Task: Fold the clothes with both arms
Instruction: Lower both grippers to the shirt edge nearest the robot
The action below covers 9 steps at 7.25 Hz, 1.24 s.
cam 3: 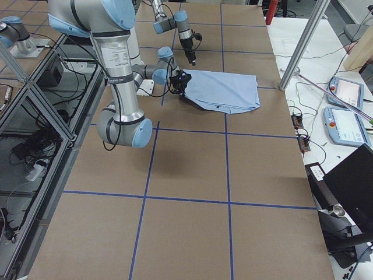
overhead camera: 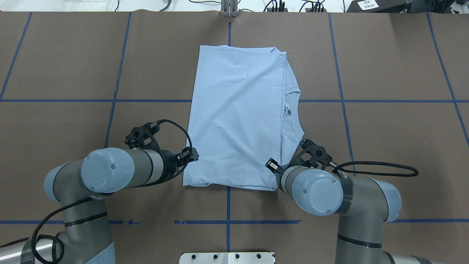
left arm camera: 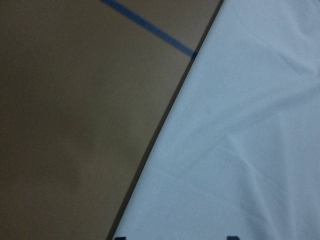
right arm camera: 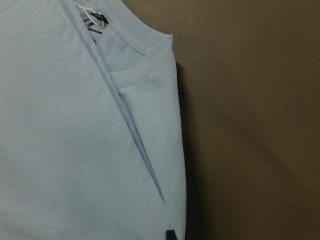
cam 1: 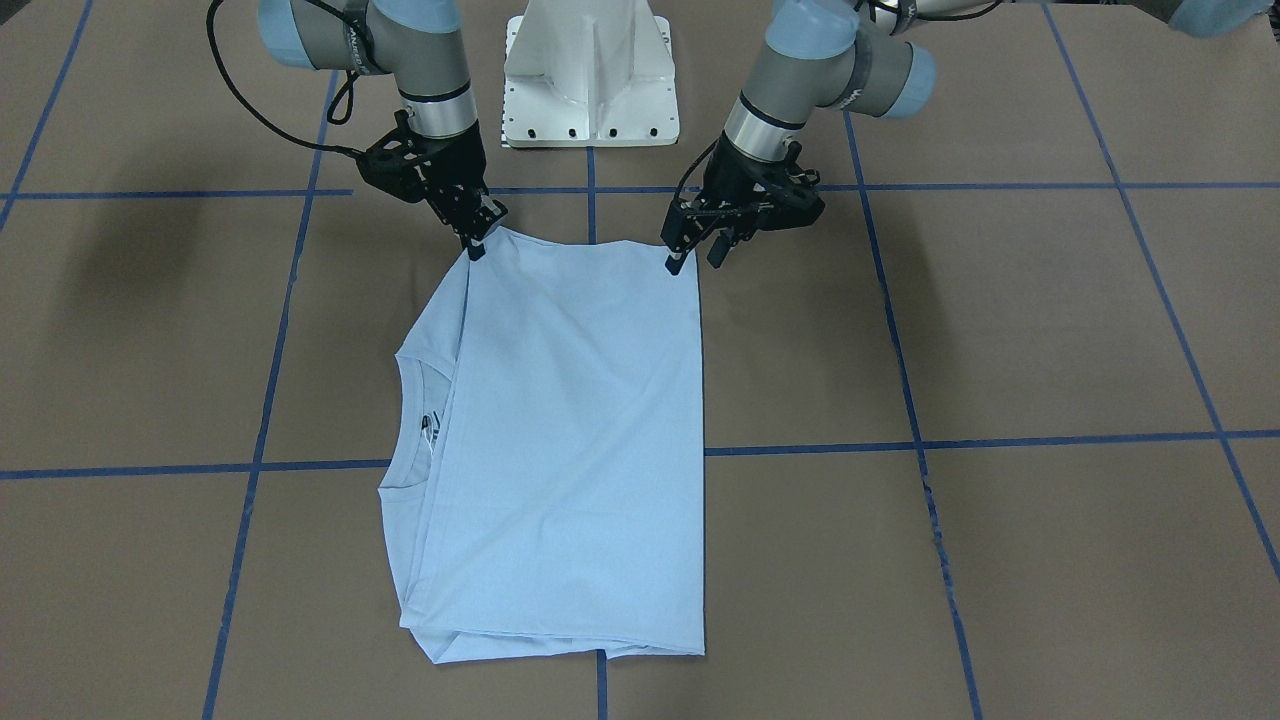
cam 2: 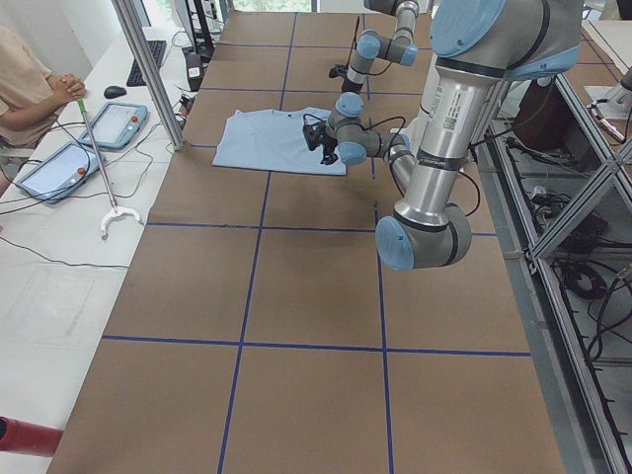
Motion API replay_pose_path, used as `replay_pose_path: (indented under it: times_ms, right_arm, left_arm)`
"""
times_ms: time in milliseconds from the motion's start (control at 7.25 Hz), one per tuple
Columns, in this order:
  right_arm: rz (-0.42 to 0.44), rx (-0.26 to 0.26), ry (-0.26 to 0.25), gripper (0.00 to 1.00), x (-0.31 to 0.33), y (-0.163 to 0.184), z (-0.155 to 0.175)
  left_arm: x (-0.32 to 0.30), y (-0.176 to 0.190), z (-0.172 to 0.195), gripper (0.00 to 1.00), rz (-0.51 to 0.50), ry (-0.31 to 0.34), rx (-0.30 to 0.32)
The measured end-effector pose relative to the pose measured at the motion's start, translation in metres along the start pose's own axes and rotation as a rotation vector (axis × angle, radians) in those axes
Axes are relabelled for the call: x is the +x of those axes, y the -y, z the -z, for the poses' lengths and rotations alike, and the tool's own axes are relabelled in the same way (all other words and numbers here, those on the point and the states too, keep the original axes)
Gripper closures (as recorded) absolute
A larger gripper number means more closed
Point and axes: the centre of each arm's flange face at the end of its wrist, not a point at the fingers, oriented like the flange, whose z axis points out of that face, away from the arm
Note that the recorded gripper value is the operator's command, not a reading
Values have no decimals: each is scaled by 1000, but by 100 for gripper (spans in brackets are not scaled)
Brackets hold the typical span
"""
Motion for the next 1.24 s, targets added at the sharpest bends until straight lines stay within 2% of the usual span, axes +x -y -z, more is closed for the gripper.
replay_pose_path:
  times_ms: [276, 690, 966, 1103, 1241]
  right_arm:
    - [1, 0, -1, 100, 0, 0, 0]
    - [1, -1, -1, 100, 0, 0, 0]
    - [2, -1, -2, 100, 1, -1, -1]
    - [2, -1, -2, 100, 1, -1, -1]
    - [2, -1, -3, 100, 1, -1, -1]
  left_arm:
    - [-10, -24, -11, 31, 8, 24, -20]
    - [-18, -38, -21, 38, 1, 57, -33]
    - [-20, -42, -24, 73, -2, 69, -35]
    - [-21, -42, -25, 100, 0, 72, -35]
    - [-22, -42, -27, 100, 3, 76, -34]
